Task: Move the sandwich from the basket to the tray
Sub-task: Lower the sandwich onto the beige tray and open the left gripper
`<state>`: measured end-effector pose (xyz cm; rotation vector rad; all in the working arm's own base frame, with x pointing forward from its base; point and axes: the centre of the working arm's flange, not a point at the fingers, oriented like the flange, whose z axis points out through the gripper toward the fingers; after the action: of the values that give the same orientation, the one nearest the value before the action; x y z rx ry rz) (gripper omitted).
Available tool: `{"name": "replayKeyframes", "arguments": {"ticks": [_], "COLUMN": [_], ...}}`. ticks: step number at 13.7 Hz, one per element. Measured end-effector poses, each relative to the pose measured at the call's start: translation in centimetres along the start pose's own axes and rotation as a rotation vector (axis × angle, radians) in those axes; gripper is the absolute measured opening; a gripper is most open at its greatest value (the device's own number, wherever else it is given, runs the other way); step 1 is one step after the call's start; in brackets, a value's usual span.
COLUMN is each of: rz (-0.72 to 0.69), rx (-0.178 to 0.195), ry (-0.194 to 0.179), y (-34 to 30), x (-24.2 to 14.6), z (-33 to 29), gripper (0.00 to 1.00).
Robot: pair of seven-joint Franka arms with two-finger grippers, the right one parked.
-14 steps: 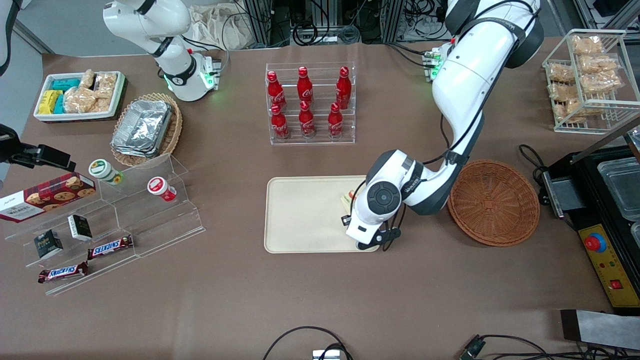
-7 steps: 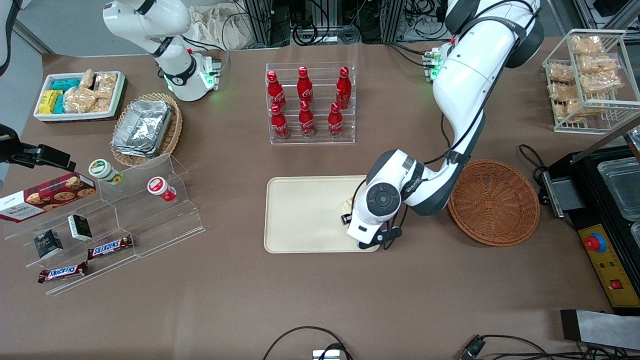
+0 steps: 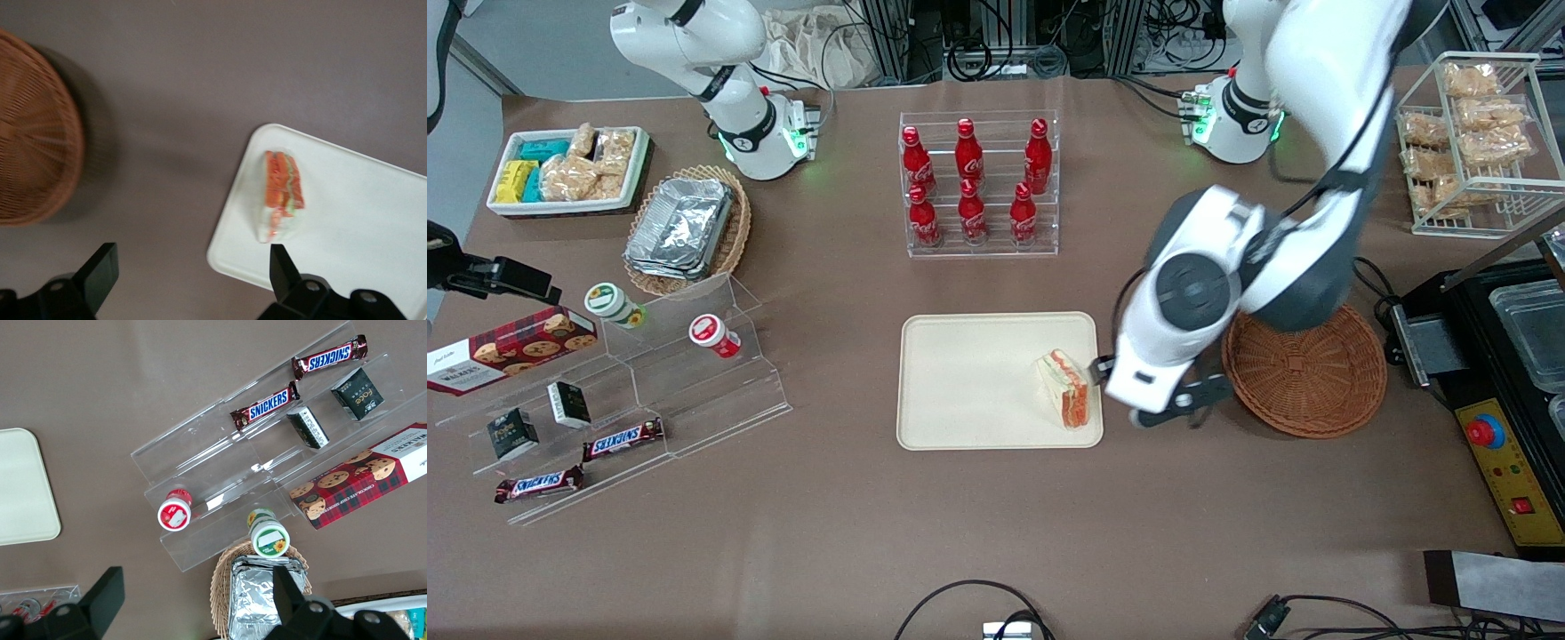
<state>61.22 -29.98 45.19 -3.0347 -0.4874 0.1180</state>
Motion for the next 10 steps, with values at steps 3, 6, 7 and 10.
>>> {"name": "replayKeyframes", "arguments": {"ticks": [3,6,7,10], "rz": [0.079,0.177,0.206,0.278], "rx": [-0.035,-0.025,-0.016,-0.002], "ry": [0.046,0.049,0.047,0.028], "y": [-7.5,-14.7,-16.9,-22.3], "x": [-2.2,-5.3,-5.6,-4.1], "z": [-2.5,-3.0,-3.3,-4.2], "gripper": [1.00,1.00,1.00,1.00]}}
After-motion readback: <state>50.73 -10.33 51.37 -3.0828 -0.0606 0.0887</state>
